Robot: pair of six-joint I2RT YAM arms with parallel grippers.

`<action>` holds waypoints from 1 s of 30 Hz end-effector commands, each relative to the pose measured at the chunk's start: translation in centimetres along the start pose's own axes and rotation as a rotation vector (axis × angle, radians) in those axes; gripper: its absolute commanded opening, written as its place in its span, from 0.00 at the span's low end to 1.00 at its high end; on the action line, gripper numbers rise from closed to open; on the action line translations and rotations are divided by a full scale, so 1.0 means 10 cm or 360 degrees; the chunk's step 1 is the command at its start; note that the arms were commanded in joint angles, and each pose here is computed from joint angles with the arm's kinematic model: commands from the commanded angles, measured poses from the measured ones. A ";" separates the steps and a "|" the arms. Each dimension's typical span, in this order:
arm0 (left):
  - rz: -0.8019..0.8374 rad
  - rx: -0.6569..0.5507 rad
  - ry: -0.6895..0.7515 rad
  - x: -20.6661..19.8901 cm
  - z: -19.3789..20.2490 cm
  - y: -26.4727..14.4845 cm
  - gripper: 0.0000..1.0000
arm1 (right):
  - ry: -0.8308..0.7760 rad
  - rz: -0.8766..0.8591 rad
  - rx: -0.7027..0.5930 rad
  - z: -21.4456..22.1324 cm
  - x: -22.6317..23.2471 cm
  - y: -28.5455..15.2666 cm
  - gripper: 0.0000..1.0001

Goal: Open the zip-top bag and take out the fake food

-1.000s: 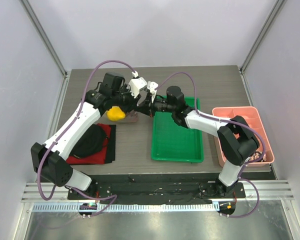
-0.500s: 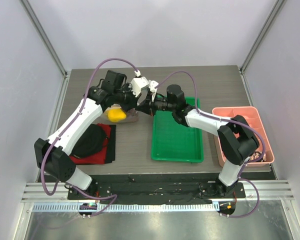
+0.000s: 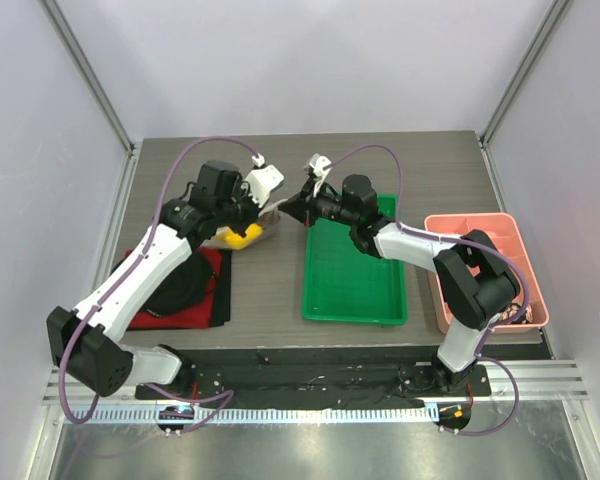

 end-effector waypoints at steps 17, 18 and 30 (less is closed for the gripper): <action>-0.0900 0.0229 -0.0478 0.18 0.55 -0.68 0.00 | -0.0096 0.0392 -0.0342 -0.35 -0.61 0.04 0.01; -0.0931 0.0239 -0.0506 0.19 0.58 -0.71 0.00 | -0.0097 0.0398 -0.0348 -0.35 -0.65 0.05 0.01; -0.0403 -0.0118 -0.0646 -0.13 0.35 -0.94 0.31 | -0.0218 -0.0013 -0.0351 -0.50 -0.79 0.41 0.01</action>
Point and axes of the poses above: each gripper's point midway between its finger pads, its own y axis out along the fingers, its own x axis along the line the jaws close on, z = x × y, the point moved 8 cm from there along -y, back along the fingers, and after that the axes turned 2 degrees about y, right-handed, at the moved point
